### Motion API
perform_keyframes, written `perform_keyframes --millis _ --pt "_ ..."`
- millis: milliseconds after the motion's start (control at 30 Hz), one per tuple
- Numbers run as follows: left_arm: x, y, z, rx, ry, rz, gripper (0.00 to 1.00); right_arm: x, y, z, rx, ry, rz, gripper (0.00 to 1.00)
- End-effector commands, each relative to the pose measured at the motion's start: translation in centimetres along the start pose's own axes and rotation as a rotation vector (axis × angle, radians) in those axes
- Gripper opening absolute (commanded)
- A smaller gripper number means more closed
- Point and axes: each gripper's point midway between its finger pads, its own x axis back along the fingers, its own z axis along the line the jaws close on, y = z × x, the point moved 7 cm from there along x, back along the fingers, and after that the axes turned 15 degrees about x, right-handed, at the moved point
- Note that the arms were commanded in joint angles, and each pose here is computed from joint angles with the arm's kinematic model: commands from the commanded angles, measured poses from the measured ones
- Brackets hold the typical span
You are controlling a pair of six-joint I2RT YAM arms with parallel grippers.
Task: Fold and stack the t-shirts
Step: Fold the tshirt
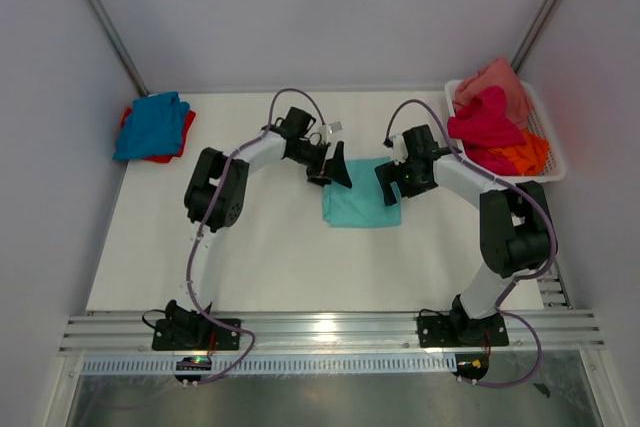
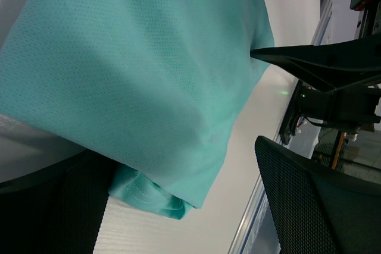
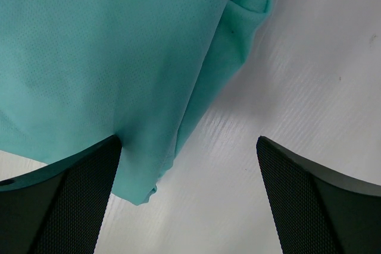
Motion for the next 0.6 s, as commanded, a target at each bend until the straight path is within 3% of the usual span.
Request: perform_keyframes --millis 0,167,500,567 --pt "-1.9 -1.4 4.3 0.03 0.206 0.029 0.99 0.4 1.3 -0.4 -0.015 -0.031 -0.018 0.99" --pt "-2.2 -1.7 4.8 -0.005 0.359 0.009 0.99 0.1 1.1 -0.1 -0.014 -0.025 -0.003 0.99" --pt "-2.8 -2.2 5.0 0.005 0.419 0.033 0.99 -0.1 1.1 0.0 -0.015 -0.027 0.009 0.99" --pt "-2.9 -2.3 5.2 0.005 0.43 0.032 0.92 -0.1 1.1 -0.1 -0.016 -0.029 0.006 0.99"
